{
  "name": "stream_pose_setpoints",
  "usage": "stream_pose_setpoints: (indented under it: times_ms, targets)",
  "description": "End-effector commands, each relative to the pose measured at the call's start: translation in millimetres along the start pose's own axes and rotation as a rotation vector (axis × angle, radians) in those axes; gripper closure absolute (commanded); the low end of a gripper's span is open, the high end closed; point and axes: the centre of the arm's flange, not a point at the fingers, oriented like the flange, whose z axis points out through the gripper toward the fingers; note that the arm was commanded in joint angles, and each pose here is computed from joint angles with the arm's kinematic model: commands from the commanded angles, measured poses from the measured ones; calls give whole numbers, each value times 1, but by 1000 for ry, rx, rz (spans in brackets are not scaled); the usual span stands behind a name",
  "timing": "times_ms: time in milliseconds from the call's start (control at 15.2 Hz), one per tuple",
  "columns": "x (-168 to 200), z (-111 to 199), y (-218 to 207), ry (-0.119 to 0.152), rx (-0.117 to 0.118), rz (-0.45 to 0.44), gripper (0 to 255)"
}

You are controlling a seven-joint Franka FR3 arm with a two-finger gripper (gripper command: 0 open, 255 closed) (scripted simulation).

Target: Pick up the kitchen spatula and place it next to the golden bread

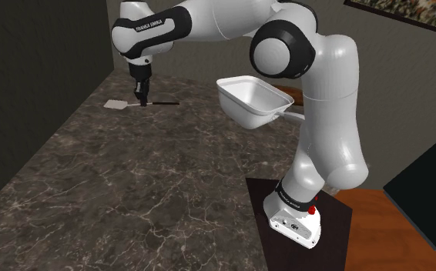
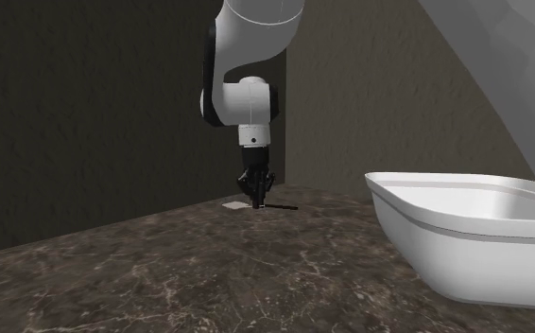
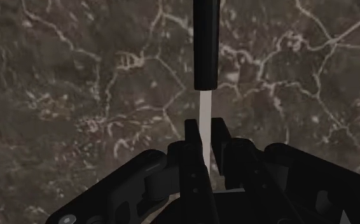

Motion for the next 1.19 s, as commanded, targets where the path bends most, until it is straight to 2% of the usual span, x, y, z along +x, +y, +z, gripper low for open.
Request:
stream_pose_setpoints:
  times_ms: [0,1122]
  targets:
    - [-1,-10,0,0,0,0,255]
    - [-7,-99,0,0,0,0,255]
